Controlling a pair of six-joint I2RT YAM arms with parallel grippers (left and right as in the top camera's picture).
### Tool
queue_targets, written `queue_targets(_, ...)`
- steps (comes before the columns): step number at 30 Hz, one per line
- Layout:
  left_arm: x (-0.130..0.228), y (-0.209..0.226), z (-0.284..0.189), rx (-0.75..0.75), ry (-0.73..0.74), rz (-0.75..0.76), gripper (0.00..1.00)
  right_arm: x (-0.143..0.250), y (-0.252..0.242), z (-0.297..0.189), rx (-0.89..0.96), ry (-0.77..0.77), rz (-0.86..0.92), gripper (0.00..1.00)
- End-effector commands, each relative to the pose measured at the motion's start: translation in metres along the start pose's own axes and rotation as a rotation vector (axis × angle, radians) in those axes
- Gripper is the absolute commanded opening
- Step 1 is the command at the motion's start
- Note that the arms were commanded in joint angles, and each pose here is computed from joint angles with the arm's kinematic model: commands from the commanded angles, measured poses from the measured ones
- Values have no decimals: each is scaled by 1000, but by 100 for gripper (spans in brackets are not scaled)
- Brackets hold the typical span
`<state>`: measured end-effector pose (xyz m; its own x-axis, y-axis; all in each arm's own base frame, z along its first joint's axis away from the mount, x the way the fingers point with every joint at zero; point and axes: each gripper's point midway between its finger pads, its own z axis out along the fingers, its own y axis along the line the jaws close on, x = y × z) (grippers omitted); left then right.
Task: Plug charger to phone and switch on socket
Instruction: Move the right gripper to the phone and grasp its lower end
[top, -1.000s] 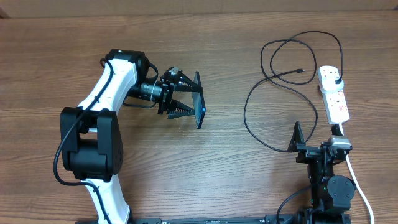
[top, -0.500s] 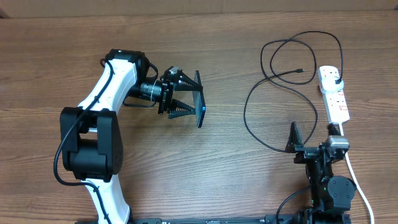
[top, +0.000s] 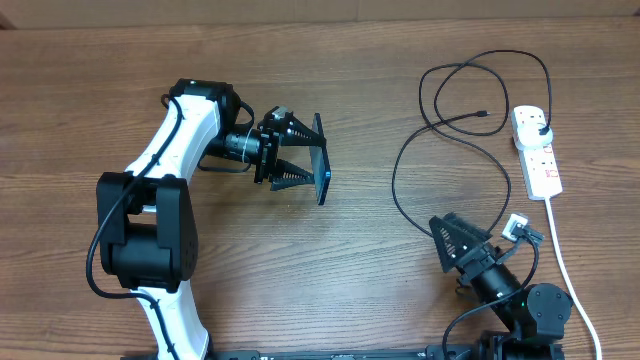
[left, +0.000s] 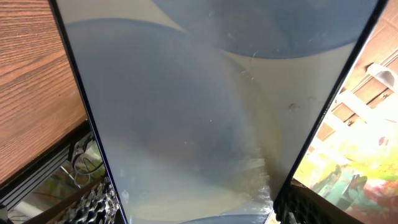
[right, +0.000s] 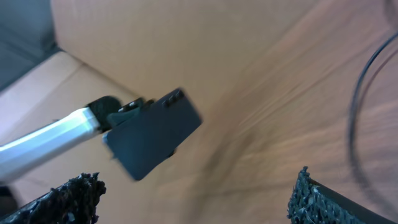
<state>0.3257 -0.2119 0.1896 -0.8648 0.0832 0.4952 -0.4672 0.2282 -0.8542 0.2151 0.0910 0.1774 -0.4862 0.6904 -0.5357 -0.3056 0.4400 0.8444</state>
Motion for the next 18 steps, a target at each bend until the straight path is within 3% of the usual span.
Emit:
queue_targets(1, 2, -17, 0, 64, 11, 48, 59, 14, 13, -1, -75, 84, 103, 100)
queue_targets(5, 2, -17, 1, 64, 11, 47, 58, 18, 21, -2, -122, 101, -159, 99)
queue_targets(11, 2, -17, 1, 64, 11, 48, 58, 19, 13, -3, -71, 106, -195, 99)
queue_targets(18, 2, -17, 1, 63, 11, 49, 59, -7, 26, -13, 96, 60, -217, 99)
